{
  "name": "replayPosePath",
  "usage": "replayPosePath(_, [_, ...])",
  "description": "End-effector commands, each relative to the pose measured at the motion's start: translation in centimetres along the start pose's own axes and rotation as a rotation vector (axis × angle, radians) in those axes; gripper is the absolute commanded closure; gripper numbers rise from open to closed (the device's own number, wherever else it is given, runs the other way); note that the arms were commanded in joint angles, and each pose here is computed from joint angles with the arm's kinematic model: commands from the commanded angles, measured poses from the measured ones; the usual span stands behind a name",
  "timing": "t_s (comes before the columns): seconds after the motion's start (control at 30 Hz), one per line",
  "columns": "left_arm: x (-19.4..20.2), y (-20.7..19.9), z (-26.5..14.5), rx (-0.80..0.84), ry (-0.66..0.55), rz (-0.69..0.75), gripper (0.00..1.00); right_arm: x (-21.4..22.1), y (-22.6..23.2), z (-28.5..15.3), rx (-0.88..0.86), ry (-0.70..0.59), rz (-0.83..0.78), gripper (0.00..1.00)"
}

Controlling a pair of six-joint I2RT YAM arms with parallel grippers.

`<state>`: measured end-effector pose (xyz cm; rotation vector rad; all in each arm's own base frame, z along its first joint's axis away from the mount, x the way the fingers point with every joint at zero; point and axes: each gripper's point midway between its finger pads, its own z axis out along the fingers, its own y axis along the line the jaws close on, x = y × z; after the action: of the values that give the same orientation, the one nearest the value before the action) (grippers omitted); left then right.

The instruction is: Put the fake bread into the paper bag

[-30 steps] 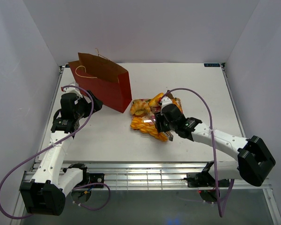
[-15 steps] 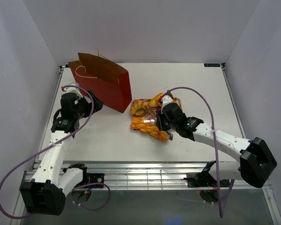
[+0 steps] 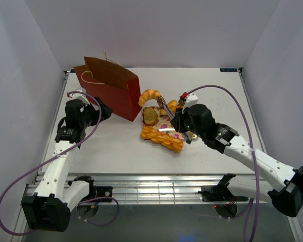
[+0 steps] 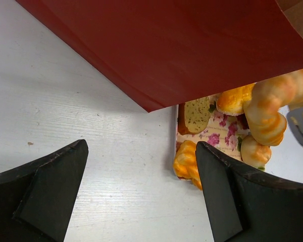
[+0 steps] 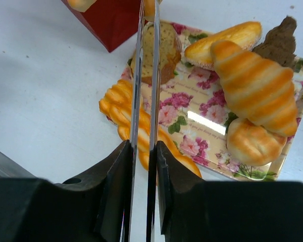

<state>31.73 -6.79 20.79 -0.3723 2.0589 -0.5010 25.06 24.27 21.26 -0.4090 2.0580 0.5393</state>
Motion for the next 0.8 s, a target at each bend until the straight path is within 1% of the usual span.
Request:
replayPosePath(0.0, [-0.2, -0.5, -0.3, 0.024, -0.019, 0.01, 0.02, -5.4, 0.4, -2.3, 0.006, -0.14, 0.001, 0.69])
replayPosePath(0.1, [-0.2, -0.2, -0.2, 0.009, -0.015, 0.004, 0.02, -6.7, 0.4, -3.2, 0.011, -0.166, -0.012, 0.69])
replayPosePath(0.23, [-0.3, -0.1, -0.2, -0.001, -0.019, -0.001, 0.02, -9.8, 1.1, -4.4, -0.006, -0.225, -0.024, 0.69])
replayPosePath(0.37, [-0.4, 0.0, -0.3, -0.007, -0.024, -0.001, 0.02, -11.8, 1.9, -4.6, -0.022, -0.248, -0.049, 0.69])
replayPosePath(0.53, [-0.3, 0.2, -0.2, -0.017, -0.024, -0.003, 0.02, -14.0, 3.5, -4.1, -0.075, -0.28, -0.063, 0.69])
replayPosePath(0.57, [-0.4, 0.2, -0.2, -0.018, -0.025, -0.003, 0.02, -15.1, 4.0, -4.4, -0.092, -0.3, -0.064, 0.69])
replayPosePath(0.63, [-0.3, 0.3, -0.2, -0.021, -0.025, -0.004, 0.02, -15.4, 4.6, -3.5, -0.109, -0.287, -0.078, 0.69])
replayPosePath(0.73, [-0.3, 0.3, -0.2, -0.021, -0.023, -0.004, 0.02, -17.1, 5.5, -3.4, -0.132, -0.313, -0.084, 0.69])
replayPosePath(0.77, [-0.3, 0.3, -0.2, -0.022, -0.024, -0.005, 0.02, -17.0, 5.9, -2.7, -0.142, -0.298, -0.089, 0.69])
